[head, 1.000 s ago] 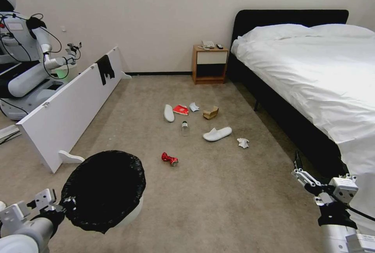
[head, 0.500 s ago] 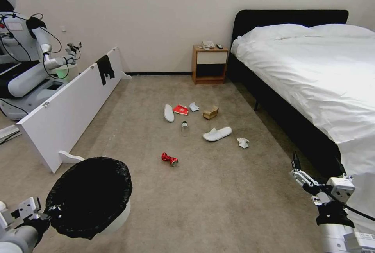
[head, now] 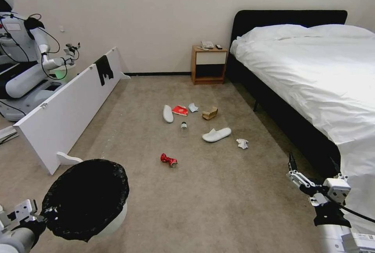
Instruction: Pick up the trash bin, then pick up the garbage from the floor and place it into the trash bin.
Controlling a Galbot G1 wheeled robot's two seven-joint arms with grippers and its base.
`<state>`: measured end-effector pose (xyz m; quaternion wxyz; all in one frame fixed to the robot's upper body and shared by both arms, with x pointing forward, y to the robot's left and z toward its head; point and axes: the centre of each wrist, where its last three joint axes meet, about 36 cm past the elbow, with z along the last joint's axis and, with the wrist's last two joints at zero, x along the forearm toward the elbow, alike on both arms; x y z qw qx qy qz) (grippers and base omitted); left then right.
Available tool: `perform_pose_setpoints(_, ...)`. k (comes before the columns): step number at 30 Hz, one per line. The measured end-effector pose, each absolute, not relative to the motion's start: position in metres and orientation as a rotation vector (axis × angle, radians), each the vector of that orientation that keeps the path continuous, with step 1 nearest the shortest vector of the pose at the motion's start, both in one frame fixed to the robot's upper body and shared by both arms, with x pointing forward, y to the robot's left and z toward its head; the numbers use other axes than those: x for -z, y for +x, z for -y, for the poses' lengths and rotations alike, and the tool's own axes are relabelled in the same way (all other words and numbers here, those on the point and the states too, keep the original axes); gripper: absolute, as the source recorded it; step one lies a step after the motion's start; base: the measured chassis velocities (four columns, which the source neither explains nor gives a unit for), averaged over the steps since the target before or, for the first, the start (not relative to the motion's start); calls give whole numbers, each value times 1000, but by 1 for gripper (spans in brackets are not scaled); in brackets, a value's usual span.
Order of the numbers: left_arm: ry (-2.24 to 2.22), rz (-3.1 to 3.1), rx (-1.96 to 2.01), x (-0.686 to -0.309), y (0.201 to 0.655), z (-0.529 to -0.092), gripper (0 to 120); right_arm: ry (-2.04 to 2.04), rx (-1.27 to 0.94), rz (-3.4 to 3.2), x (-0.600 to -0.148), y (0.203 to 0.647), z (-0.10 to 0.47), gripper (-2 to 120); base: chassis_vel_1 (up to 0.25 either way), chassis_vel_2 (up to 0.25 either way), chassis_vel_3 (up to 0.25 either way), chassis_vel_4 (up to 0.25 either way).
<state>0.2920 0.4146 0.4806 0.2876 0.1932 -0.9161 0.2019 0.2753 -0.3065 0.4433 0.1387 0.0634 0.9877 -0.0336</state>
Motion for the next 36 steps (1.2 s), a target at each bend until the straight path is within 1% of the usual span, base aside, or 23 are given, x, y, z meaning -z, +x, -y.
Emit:
perform_pose_setpoints(11, 515, 2451, -541, -482, 293, -417, 1, 169, 93, -2857, -442, 277, 306, 100, -169, 166, 162, -165)
perform_pose_setpoints(27, 507, 2459, -544, -483, 292, -418, 1, 145, 104, -2853, -440, 275, 306, 100, -125, 126, 133, -118)
perform_pose_setpoints(36, 506, 2463, -546, -484, 291, -418, 1, 137, 104, -2850, -440, 276, 306, 100, -83, 89, 102, -96)
